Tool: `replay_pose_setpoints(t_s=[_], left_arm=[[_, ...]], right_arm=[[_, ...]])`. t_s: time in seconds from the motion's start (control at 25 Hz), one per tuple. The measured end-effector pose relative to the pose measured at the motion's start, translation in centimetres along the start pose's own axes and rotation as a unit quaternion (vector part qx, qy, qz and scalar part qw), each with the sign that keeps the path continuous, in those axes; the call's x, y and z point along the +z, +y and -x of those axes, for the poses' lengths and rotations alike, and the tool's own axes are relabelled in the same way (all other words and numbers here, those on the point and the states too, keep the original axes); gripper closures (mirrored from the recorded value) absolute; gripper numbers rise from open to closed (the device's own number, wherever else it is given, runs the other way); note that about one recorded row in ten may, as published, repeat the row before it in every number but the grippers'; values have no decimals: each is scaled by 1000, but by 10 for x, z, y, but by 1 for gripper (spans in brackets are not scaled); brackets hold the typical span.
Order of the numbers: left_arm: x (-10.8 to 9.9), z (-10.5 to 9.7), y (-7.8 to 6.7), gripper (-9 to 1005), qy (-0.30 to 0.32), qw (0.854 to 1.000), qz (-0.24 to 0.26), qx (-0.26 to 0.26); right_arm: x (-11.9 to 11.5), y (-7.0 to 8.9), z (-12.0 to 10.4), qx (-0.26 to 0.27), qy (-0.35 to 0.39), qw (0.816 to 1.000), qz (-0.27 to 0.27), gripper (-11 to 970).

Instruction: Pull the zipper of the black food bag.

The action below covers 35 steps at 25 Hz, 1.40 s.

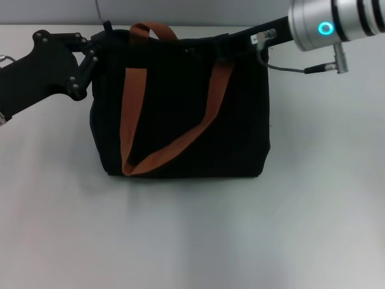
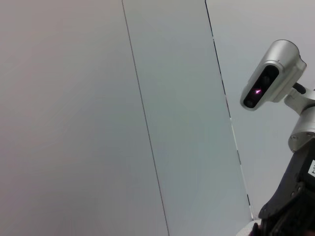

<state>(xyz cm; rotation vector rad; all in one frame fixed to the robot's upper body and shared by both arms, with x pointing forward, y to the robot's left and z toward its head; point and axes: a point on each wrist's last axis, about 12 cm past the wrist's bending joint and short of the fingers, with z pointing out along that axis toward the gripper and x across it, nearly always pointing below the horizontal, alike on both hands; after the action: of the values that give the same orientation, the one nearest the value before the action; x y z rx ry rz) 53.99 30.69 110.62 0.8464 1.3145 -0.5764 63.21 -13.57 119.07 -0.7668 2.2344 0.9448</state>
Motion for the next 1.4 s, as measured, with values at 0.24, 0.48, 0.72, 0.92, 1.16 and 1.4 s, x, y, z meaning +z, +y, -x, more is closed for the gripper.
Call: replay_pose_setpoints(t_s=[0.24, 0.48, 0.72, 0.92, 1.16, 1.4], left_arm=[[0, 0, 0, 961, 1, 1000, 2, 0], [0, 0, 2, 960, 2, 1000, 5, 1], [2, 0, 1, 960, 3, 1000, 2, 1], [3, 0, 0, 960, -1, 1000, -2, 0], [4, 1, 0, 960, -2, 1000, -2, -10], [3, -1, -1, 960, -1, 1000, 2, -17]], right_arm=[[-25, -11, -12, 16, -18, 999, -25, 960], [-43, -19, -20, 28, -34, 998, -38, 960], [-53, -25, -28, 40, -48, 997, -35, 960], [-64, -26, -33, 30, -110, 993, 21, 933], [-79, -46, -60, 23, -193, 979, 69, 804], [-84, -46, -93, -46, -233, 963, 125, 651]])
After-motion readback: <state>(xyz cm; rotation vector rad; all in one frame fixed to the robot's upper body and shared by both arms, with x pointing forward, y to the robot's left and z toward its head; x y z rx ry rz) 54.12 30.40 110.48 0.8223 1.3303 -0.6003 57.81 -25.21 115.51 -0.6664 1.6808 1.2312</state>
